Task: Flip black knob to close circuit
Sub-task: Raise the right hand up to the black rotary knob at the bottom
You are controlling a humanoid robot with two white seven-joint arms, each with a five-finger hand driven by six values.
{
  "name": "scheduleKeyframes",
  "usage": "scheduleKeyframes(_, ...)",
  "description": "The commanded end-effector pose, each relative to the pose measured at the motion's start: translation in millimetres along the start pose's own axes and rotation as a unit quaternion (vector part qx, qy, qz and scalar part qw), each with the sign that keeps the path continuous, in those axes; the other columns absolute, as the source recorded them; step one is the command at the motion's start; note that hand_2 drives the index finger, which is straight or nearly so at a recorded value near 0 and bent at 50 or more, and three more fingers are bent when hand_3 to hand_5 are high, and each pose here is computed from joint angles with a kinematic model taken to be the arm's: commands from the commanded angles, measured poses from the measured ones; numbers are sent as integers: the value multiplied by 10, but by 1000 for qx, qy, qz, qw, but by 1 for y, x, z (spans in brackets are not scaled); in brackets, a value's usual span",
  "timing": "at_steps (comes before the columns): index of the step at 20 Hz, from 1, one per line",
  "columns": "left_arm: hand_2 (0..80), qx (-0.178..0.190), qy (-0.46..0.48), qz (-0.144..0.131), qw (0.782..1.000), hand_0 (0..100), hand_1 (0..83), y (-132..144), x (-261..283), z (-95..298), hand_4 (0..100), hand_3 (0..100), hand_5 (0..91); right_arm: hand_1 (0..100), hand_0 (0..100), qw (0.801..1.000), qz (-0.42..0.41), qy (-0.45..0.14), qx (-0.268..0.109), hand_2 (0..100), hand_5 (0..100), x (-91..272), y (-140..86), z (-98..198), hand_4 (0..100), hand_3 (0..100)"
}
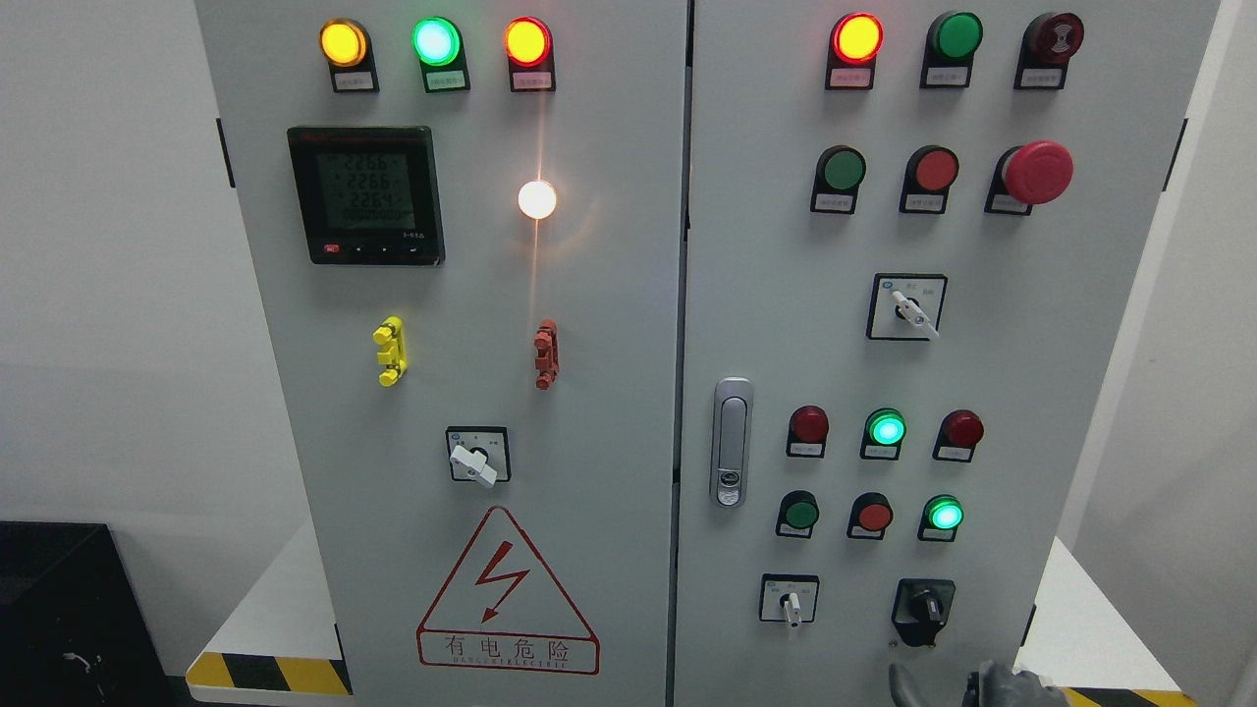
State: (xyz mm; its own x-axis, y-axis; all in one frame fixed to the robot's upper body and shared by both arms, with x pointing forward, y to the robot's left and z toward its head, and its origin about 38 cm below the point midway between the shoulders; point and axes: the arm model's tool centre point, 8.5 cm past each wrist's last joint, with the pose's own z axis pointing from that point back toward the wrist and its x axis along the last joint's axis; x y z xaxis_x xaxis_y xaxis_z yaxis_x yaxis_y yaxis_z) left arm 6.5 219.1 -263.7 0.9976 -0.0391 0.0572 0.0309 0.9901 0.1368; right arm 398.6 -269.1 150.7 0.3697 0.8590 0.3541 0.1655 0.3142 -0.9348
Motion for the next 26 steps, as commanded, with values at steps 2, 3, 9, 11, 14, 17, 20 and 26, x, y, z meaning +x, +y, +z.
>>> scheduleKeyframes(2,0,-2,-3,2,1000,120,556,-2,-5,0,0,0,0,18,0,1000,13,11,-17,925,925,-4,-9,-6,948,1000)
scheduleKeyframes(3,0,-2,-3,2,1000,120,556,-1,-5,0,0,0,0,18,0,1000,13,11,-19,924,925,-3,-11,-7,948,1000)
scheduleKeyframes(9,0,-2,-3,2,1000,120,556,-2,-5,0,0,0,0,21,0,1000,10,11,-23,925,925,-1,-15,-10,948,1000)
scheduleKeyframes(11,0,-2,-3,2,1000,120,556,-1,-5,0,0,0,0,22,0,1000,10,11,-23,925,925,0,-15,-11,948,1000)
scheduleKeyframes(14,0,-2,-3,2,1000,120,556,-1,-5,0,0,0,0,22,0,1000,11,12,-20,925,925,0,-13,-12,948,1000)
scheduleKeyframes(17,0,-2,-3,2,1000,120,556,-2,-5,0,0,0,0,28,0,1000,11,11,-19,925,925,1,-12,-13,948,1000)
scheduleKeyframes(20,0,-2,-3,2,1000,120,556,-2,-5,0,0,0,0,31,0,1000,9,9,-22,926,925,4,-15,-16,948,1000)
scheduleKeyframes(26,0,-2,-3,2,1000,120,556,-2,-5,0,0,0,0,34,0,1000,6,11,-21,925,925,6,-16,-21,948,1000)
